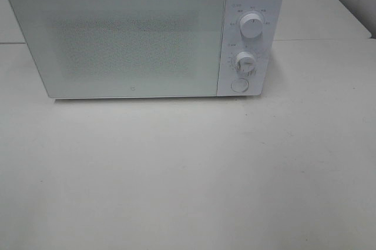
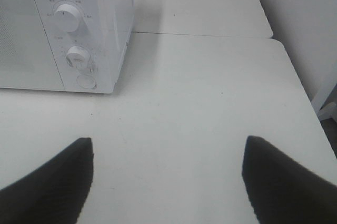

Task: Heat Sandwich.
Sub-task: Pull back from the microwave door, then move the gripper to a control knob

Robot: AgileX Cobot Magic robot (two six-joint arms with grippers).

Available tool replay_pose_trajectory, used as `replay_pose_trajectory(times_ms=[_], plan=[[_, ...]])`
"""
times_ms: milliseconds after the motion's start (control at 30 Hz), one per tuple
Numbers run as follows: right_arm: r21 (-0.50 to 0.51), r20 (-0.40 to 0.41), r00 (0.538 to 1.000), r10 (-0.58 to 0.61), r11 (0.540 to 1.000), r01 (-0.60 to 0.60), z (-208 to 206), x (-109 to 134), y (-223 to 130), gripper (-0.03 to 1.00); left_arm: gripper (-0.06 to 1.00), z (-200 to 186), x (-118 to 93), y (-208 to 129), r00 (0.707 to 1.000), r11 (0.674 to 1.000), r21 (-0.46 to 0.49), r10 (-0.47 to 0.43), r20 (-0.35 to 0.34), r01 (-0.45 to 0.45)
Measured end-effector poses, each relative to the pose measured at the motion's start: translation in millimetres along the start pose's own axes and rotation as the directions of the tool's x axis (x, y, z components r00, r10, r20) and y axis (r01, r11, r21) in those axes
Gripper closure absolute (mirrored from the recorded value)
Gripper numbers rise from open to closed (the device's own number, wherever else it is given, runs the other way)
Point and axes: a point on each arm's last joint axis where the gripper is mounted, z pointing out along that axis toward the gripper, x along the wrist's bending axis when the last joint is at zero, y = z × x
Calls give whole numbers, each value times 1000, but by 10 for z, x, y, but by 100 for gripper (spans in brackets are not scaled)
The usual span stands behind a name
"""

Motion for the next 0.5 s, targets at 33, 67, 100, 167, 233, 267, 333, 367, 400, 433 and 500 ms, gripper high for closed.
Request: replay_pose_trajectory(times_ms=[33,67,100,167,233,267,333,367,400,433,500], plan=[[-2,-1,1000,-1,1000,1,31,2,23,21,-2,0,0,0,1000,1000,0,0,0,0],[-2,-3,1000,-2,1000,2,89,6,61,21,-2,0,0,0,1000,1000,0,0,0,0],[-2,-3,1000,-2,1000,2,89,6,61,21,-2,0,0,0,1000,1000,0,0,0,0],[0,-4,1000,-4,1000,4,152,11,98,21,-2,0,0,0,1000,1000,0,0,0,0],[4,-7,1000,-7,1000,7,255,18,151,21,-2,0,0,0,1000,1000,0,0,0,0],[4,-7,1000,-7,1000,7,255,18,151,21,-2,0,0,0,1000,1000,0,0,0,0],[8,-9,1000,-8,1000,8,319,22,179,21,-2,0,0,0,1000,1000,0,0,0,0],[13,-10,1000,-9,1000,10,383,27,205,21,-2,0,0,0,1000,1000,0,0,0,0],[13,-10,1000,-9,1000,10,383,27,205,21,-2,0,0,0,1000,1000,0,0,0,0],[14,-11,1000,-10,1000,10,418,29,219,21,-2,0,0,0,1000,1000,0,0,0,0],[19,-14,1000,-12,1000,13,528,37,257,21,-2,0,0,0,1000,1000,0,0,0,0]])
